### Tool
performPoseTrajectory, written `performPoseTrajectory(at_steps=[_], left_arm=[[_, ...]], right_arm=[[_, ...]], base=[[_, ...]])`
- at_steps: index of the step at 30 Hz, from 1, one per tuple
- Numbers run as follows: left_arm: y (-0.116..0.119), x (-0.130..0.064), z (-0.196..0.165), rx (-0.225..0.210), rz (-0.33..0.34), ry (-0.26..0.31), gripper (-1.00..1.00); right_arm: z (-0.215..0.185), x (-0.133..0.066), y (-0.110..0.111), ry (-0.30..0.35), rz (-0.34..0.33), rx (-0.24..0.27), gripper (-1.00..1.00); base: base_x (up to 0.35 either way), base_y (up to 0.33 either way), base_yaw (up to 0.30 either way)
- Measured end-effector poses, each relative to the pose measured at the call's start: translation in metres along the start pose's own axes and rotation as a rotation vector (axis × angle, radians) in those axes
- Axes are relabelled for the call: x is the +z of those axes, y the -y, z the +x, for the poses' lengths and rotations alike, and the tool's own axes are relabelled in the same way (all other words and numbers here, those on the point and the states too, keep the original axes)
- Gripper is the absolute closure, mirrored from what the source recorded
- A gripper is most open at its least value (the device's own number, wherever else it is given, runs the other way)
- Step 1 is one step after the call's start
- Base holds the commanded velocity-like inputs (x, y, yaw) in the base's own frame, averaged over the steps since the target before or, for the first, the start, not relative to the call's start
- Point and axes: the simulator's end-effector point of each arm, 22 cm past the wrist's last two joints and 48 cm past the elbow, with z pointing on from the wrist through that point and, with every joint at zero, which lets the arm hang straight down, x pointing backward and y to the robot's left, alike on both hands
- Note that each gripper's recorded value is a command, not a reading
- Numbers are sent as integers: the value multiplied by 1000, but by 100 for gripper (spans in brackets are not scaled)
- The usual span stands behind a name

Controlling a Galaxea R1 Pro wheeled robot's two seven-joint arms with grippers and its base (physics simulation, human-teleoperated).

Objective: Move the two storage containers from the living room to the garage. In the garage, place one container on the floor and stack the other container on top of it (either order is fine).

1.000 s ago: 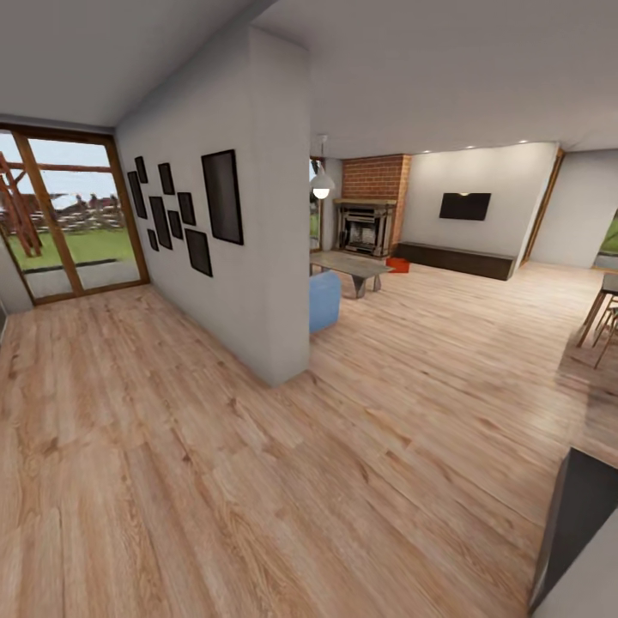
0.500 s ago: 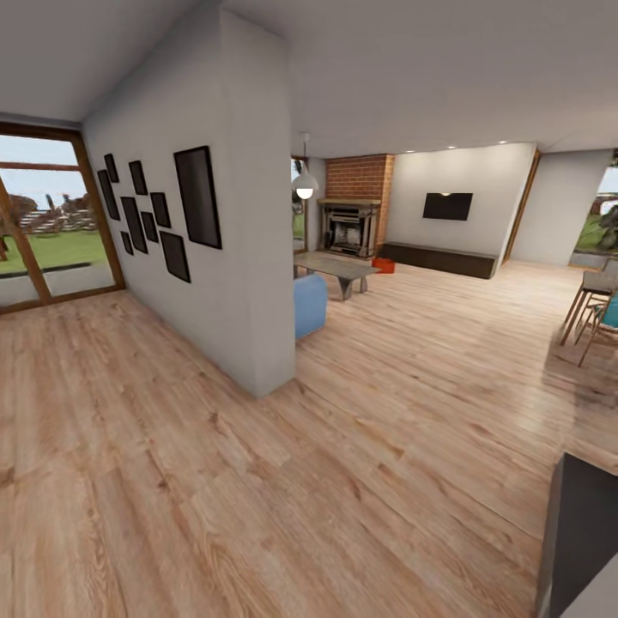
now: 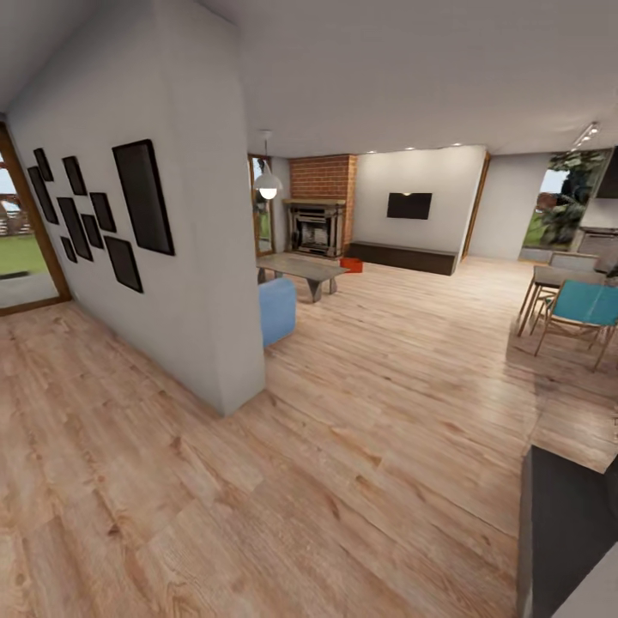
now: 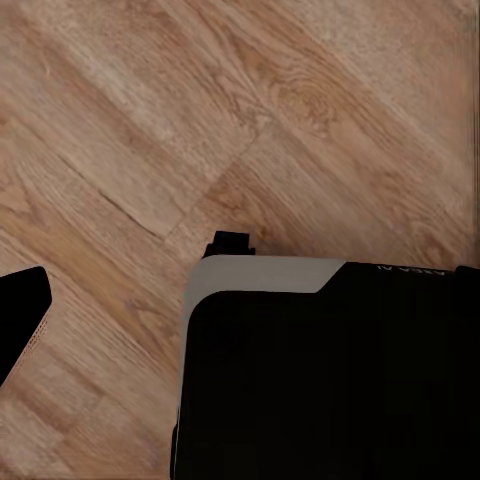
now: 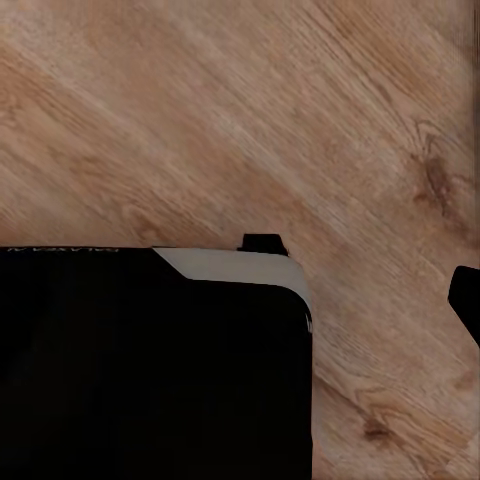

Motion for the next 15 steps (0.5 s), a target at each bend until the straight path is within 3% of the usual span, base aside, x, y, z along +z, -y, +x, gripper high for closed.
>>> performPoseTrajectory(at_steps=[15], left_arm=[[0, 0, 0, 0, 0, 0, -100]], right_arm=[[0, 0, 0, 0, 0, 0, -100]], base=[[323, 0, -233]])
